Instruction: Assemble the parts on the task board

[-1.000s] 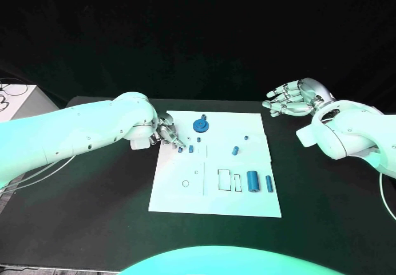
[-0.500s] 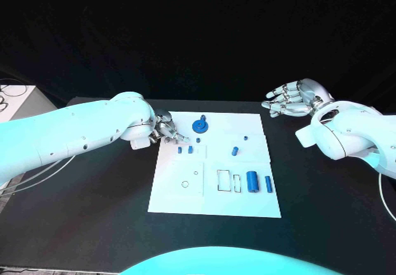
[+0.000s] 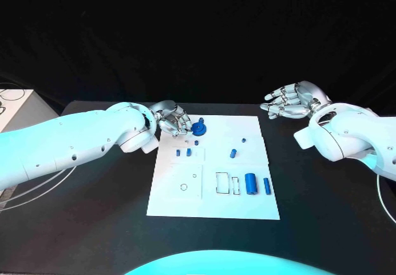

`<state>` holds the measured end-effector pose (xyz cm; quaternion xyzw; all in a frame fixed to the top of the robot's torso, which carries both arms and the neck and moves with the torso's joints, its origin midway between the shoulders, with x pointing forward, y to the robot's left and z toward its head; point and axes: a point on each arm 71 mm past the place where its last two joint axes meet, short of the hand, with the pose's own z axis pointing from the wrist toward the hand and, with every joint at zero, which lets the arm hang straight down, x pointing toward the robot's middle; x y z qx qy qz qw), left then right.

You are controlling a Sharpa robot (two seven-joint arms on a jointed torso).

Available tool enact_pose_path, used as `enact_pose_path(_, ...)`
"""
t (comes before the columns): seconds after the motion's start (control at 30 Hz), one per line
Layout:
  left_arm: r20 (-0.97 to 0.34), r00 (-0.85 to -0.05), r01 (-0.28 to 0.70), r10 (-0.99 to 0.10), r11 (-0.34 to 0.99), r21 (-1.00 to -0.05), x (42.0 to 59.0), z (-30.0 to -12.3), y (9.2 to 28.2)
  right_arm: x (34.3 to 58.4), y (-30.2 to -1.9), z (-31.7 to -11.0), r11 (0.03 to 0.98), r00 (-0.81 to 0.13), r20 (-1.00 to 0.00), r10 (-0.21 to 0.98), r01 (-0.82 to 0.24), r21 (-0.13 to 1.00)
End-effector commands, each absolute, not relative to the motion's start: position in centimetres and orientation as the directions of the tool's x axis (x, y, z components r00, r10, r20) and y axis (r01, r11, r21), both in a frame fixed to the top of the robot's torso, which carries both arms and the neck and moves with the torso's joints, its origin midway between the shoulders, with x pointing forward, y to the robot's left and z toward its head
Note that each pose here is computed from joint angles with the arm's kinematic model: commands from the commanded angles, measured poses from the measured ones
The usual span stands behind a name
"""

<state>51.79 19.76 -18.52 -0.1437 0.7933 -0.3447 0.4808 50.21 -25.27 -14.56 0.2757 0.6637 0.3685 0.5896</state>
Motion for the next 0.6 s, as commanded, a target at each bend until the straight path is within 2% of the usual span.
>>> enact_pose_path(0.03, -0.775, -0.363, 0.351, -0.517, 0.695, -0.628, 51.5, -17.4, 18.4, 50.2, -25.1, -14.5, 0.571, -0.165, -0.577, 0.800, -0.086, 0.817)
enact_pose_path(0.3, -0.879, -0.353, 0.460, -0.321, 0.758, -0.462, 51.2, -18.7, 15.7, 50.2, -24.8, -14.6, 0.569, -0.175, -0.575, 0.800, -0.087, 0.818)
enact_pose_path(0.6, -0.914, -0.378, 0.454, -0.150, 0.830, -0.324, 51.8, -20.0, 14.8, 50.2, -24.7, -14.7, 0.568, -0.179, -0.574, 0.799, -0.086, 0.818)
